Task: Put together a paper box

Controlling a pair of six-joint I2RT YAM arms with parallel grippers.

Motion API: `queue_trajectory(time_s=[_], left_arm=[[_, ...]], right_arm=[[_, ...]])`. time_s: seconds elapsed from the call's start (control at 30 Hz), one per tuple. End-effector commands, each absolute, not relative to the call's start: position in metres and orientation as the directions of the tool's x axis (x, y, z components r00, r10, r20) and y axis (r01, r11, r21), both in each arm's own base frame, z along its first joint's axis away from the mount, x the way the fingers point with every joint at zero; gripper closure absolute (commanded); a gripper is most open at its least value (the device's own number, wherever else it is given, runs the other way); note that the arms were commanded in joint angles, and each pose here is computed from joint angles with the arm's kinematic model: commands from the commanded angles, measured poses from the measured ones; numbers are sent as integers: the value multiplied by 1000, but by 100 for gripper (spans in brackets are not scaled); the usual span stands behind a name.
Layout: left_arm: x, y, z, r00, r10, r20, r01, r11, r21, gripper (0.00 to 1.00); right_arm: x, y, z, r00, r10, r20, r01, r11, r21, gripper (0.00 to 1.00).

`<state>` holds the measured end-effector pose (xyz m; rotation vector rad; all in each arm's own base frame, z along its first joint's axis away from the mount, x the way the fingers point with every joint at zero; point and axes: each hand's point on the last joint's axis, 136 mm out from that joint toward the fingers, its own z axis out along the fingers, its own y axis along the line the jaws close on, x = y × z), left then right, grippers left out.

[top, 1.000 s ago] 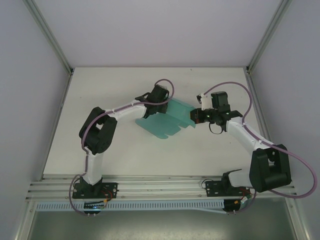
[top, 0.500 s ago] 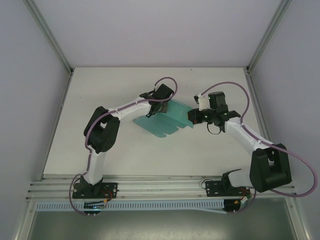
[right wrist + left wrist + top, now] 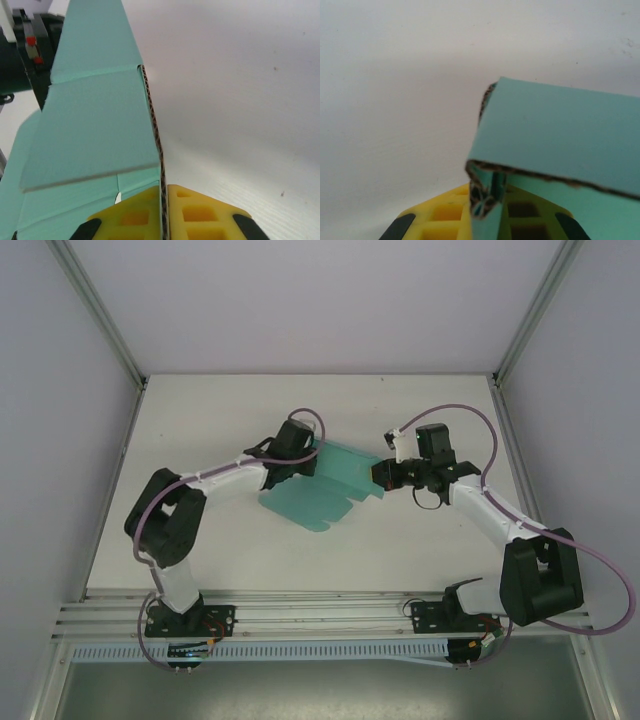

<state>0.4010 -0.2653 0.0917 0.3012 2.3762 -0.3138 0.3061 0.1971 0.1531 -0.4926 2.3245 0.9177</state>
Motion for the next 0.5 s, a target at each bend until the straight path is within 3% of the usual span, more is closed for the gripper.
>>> queue_trajectory(time_s=[0.0, 0.03, 0.1, 0.2, 0.47], left_arm=[[409, -232, 79, -707, 151, -691, 270, 961, -66, 100], [409, -230, 79, -704, 151, -694, 267, 962, -61, 100], [408, -228, 77, -707, 157, -690, 262, 964, -50, 100], [407, -227, 77, -710, 149, -689, 257, 965, -57, 100], [398, -230, 82, -708, 123, -695, 270, 957, -106, 100]], right_arm=[[315, 198, 171, -702, -126, -701, -573, 684, 451, 87], [314, 199, 172, -698, -127, -705, -577, 683, 448, 80], [312, 199, 179, -687, -119, -716, -582, 681, 445, 55], [313, 196, 192, -661, -101, -743, -581, 696, 422, 34], [348, 165, 211, -620, -41, -784, -432, 851, 298, 9]])
